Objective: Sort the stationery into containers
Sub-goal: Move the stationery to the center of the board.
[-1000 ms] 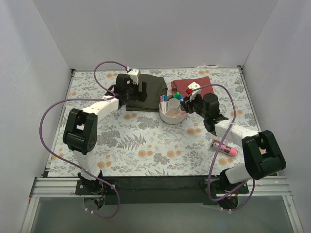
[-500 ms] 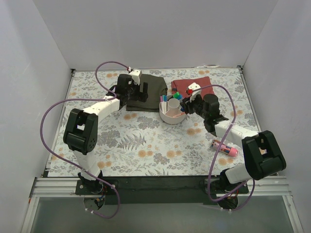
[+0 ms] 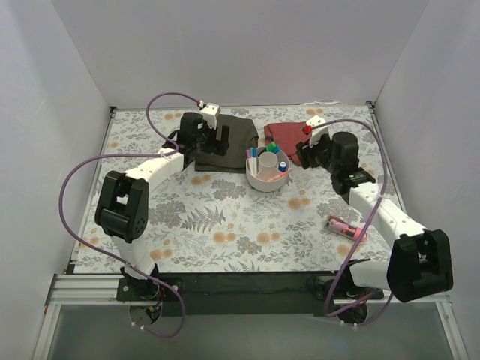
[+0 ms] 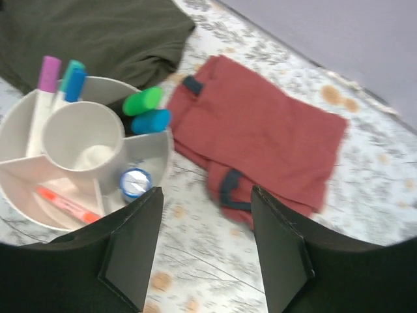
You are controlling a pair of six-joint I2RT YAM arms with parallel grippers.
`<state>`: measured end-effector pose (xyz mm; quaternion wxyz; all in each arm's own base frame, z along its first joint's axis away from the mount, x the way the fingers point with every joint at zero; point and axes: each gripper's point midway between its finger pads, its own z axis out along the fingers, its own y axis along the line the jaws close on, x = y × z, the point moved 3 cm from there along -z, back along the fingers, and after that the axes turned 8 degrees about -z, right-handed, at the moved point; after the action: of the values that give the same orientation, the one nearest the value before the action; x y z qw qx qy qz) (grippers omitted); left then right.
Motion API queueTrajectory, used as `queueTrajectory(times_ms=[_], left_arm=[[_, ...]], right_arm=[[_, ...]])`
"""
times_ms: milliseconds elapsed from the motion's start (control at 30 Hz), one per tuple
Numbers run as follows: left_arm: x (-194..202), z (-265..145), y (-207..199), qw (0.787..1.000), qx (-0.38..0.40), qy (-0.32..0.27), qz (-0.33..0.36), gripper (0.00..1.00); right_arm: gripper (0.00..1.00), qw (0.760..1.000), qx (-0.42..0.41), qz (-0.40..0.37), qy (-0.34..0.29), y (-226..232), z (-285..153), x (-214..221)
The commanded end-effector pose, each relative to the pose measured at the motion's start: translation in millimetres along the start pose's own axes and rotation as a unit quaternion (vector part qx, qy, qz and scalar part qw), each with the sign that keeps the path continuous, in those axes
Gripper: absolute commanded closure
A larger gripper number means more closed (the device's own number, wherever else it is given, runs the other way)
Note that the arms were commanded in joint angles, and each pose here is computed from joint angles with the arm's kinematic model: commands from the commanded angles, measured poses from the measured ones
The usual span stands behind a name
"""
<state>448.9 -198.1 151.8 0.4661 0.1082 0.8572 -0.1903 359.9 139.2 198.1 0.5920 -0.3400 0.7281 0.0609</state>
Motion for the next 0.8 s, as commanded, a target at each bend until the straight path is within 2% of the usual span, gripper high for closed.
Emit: queueTrajectory(times_ms=[0,33,100,133,167,267,367,567,633,767], left_arm=[[-66.3,-43.4,-25.0,0.994,0.041,-0.087,0.043,0.14],[-72.2,-51.7,-28.4,0.993,0.047,-0.096,0.047,0.14],[-76.7,-60.1,-32.0,0.992,0.055,-0.103,0.050,0.14],[-81.6,-66.5,-34.3,0.991,0.058,-0.110,0.052,0.14],[-83.7,-70.2,-36.0,0.990,0.061,-0.113,0.054,0.14],[-89.8,-81.0,-42.9,0.987,0.079,-0.123,0.061,0.14],[-93.7,-90.3,-52.1,0.984,0.105,-0.132,0.064,0.14],[-87.3,-97.2,-61.2,0.979,0.137,-0.145,0.050,0.14],[-86.1,-99.5,-62.4,0.978,0.142,-0.149,0.048,0.14],[-79.9,-101.1,-64.3,0.975,0.153,-0.155,0.050,0.14]], right_arm=[[0.34,0.990,-0.034,-0.086,0.101,-30.8,-52.2,3.5],[0.33,0.983,-0.058,-0.132,0.112,-34.7,-62.6,8.7],[0.32,0.973,-0.092,-0.162,0.133,-40.9,-89.7,21.3],[0.31,0.964,-0.124,-0.161,0.171,-32.5,-108.3,38.7],[0.30,0.952,-0.137,-0.202,0.185,-39.8,-120.8,49.1],[0.30,0.929,-0.170,-0.216,0.246,-41.7,-164.7,81.9],[0.29,0.921,-0.188,-0.197,0.280,-37.3,-194.8,105.5],[0.31,0.902,-0.256,-0.181,0.295,-8.9,-216.7,138.0],[0.32,0.892,-0.272,-0.218,0.287,-0.9,-219.8,146.9],[0.32,0.883,-0.298,-0.236,0.276,26.6,-227.1,177.6]])
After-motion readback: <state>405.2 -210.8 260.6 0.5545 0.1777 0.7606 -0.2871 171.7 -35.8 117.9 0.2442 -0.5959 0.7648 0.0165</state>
